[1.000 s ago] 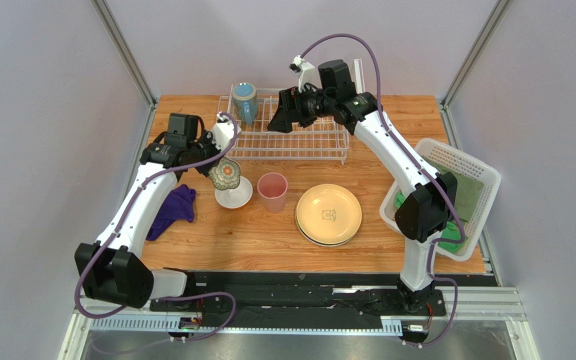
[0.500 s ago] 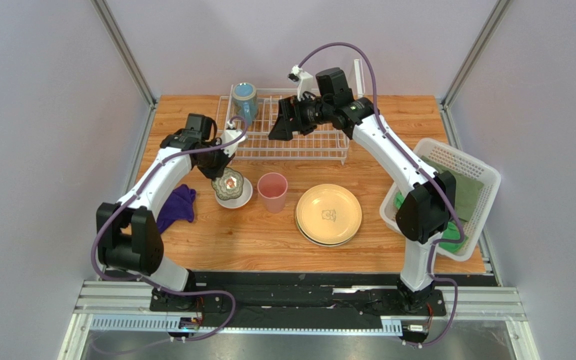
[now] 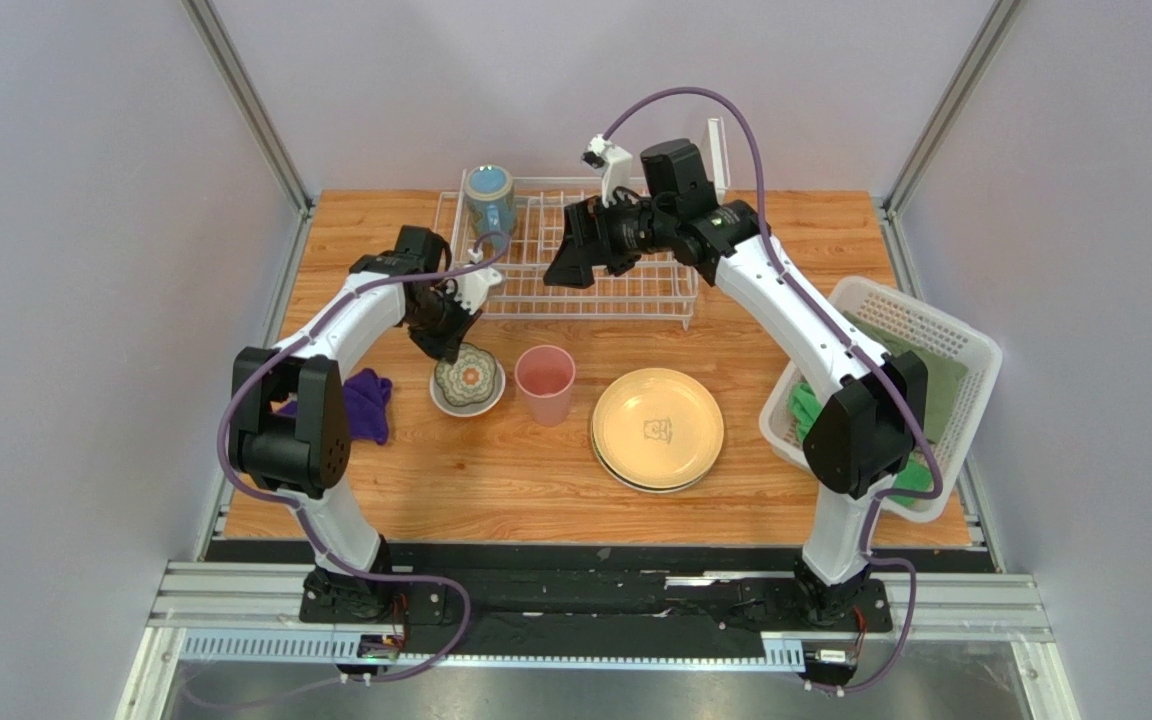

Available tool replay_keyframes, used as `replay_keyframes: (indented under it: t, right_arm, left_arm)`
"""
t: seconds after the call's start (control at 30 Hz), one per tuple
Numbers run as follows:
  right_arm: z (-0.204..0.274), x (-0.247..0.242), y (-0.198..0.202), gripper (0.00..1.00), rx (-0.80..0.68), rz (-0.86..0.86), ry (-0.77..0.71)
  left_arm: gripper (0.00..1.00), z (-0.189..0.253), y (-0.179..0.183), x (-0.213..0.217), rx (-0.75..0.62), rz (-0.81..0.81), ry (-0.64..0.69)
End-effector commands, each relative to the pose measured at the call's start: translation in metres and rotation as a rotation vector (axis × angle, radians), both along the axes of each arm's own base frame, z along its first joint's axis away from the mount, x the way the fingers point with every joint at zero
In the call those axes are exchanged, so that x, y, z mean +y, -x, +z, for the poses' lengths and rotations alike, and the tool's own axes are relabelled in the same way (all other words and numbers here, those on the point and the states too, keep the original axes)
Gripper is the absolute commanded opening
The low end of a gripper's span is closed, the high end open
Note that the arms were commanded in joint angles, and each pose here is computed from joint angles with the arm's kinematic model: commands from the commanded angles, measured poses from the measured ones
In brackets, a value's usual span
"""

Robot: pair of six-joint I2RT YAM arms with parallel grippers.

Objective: Unload the mixed dishes from the dish rack
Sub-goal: Place the bowl at the center of the board.

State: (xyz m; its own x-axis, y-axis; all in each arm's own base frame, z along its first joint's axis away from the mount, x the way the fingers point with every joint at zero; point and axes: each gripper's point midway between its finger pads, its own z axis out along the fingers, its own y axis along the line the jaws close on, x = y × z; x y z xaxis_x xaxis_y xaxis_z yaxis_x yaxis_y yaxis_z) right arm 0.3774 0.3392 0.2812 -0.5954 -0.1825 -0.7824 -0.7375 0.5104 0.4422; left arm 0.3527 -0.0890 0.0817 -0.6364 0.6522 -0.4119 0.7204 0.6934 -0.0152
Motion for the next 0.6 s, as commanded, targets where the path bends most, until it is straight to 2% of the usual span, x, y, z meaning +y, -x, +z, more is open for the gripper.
replay_keyframes:
  t: [0.0, 0.3, 0.57]
  right_arm:
    - [0.0249, -0.0018, 0.0006, 0.89, -0.077, 0.019, -0.046]
    - [0.0234, -0.0041, 0.0001, 0.89, -0.073, 0.019, -0.046]
    - [0.0237, -0.0046, 0.0003, 0.89, -0.073, 0.020, -0.047]
  left_arm:
    - [0.00, 0.0061, -0.0066, -0.0019, 0.014, 0.020, 0.015]
    - [0.01, -0.0006, -0.0069, 0.0005, 0.040, 0.024, -0.007]
    - [0.18, -0.0002, -0.0051, 0.0025, 0.038, 0.023, -0.022]
